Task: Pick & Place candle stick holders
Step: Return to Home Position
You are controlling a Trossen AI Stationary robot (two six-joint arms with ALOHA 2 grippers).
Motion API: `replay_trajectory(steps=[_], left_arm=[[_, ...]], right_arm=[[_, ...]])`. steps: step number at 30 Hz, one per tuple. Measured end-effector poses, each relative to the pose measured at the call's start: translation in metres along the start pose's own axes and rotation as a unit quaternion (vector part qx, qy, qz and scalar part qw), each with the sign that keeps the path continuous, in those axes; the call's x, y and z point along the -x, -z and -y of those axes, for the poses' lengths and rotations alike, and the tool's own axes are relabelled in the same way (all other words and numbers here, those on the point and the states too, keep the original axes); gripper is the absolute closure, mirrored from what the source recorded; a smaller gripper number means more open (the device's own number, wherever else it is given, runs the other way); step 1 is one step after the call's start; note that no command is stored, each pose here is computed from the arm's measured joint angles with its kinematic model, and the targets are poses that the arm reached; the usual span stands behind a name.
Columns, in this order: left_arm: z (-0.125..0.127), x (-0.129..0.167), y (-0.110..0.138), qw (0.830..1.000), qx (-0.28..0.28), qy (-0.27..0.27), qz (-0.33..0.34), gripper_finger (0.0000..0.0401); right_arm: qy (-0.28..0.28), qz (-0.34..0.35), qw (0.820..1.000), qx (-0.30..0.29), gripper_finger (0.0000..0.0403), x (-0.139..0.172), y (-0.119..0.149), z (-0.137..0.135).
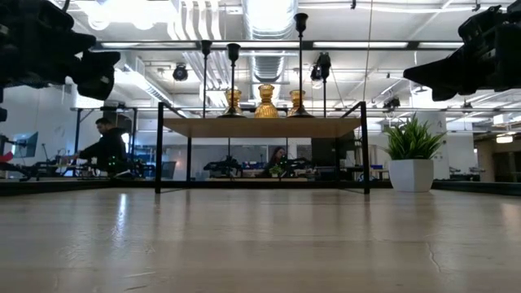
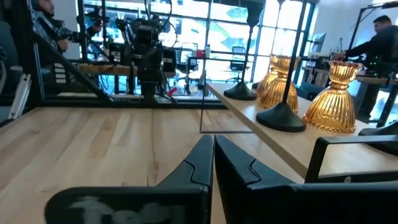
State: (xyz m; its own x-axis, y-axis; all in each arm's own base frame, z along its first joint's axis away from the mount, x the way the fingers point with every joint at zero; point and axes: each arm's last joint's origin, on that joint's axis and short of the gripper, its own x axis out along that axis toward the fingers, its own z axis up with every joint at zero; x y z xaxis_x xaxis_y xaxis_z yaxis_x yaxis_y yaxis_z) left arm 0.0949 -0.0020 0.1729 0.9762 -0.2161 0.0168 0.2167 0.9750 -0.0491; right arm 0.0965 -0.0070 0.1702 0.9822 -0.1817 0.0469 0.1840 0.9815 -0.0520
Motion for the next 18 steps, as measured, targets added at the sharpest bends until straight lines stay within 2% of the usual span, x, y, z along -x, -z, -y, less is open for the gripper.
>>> replay_trajectory(steps=[2, 18], left_arm=[[-0.0004, -0.0012, 0.0011, 1.000, -0.007, 0.000, 0.023, 0.0206], [-0.0004, -0.0013, 0.0011, 1.000, -0.007, 0.002, 0.025, 0.0206]], right_arm=[[0.000, -0.001, 1.000, 0.000, 0.0394, 0.0000, 0.0002, 0.0000], [0.000, -0.001, 1.000, 0.000, 0.0394, 0.0000, 0.0002, -0.0001]])
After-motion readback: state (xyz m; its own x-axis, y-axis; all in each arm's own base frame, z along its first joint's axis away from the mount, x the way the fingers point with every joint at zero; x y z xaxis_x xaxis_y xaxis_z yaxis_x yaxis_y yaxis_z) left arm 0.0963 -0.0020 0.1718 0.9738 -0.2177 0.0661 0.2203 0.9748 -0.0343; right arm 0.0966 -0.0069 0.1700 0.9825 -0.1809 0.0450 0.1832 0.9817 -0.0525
